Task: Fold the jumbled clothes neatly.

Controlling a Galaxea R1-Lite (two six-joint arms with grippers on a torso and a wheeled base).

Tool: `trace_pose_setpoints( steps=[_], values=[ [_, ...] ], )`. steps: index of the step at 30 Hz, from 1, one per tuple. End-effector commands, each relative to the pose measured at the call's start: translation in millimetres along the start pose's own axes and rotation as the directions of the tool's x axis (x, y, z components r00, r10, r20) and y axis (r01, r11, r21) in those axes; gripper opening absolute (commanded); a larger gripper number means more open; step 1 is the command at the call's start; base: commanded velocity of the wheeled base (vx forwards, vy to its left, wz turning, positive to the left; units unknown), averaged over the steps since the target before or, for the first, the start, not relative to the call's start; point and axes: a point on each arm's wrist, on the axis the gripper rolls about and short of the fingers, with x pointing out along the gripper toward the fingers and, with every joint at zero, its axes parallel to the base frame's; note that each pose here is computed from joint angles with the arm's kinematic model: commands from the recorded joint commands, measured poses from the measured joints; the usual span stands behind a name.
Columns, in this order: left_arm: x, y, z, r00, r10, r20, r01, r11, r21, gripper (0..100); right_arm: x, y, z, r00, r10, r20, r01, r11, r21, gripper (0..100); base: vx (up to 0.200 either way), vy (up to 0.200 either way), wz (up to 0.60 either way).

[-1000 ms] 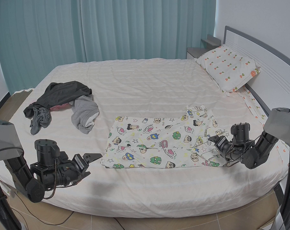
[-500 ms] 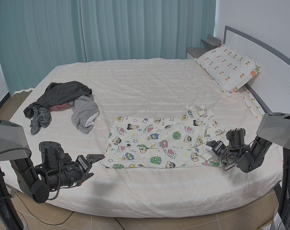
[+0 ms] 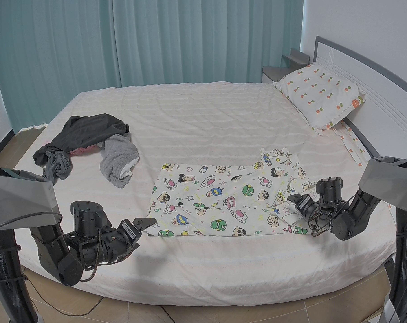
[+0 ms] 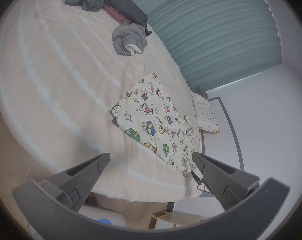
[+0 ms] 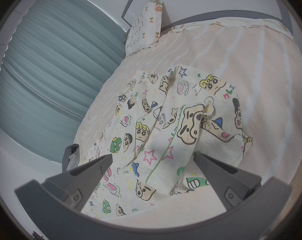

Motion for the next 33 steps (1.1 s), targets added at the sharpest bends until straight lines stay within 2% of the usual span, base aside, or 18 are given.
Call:
trace_pose_setpoints(
  steps=[1, 2, 15, 25, 33],
  values=[
    [2.4, 3.3, -1.7, 1.0, 0.013, -0.007, -0.013, 1.0, -0.003, 100, 3.6, -2.9, -0.1, 1.0, -0.007, 0.0, 0.007, 1.0, 0.002, 100, 0.0, 0.0, 0.0],
    [2.4, 3.3, -1.7, 1.0, 0.013, -0.007, -0.013, 1.0, -0.003, 100, 3.6, -2.9, -0.1, 1.0, -0.007, 0.0, 0.007, 1.0, 0.002, 0, 0.0, 0.0, 0.0],
    [2.0, 4.6, -2.3, 1.0, 0.022, -0.003, -0.022, 1.0, -0.002, 100, -1.1, -11.9, -4.2, 0.999, -0.035, -0.016, 0.035, 0.999, 0.005, 0, 0.0, 0.0, 0.0],
    [0.9, 5.4, -3.0, 1.0, 0.027, -0.004, -0.027, 1.0, -0.003, 100, -33.7, 13.0, 2.6, 0.999, 0.003, 0.041, -0.002, 1.0, -0.023, 0, 0.0, 0.0, 0.0],
    [1.3, 5.1, -2.1, 0.999, 0.038, 0.02, -0.037, 0.999, -0.003, 100, -43.8, 13.1, -9.2, 1.0, -0.012, 0.019, 0.014, 0.998, -0.057, 0, 0.0, 0.0, 0.0]
  ],
)
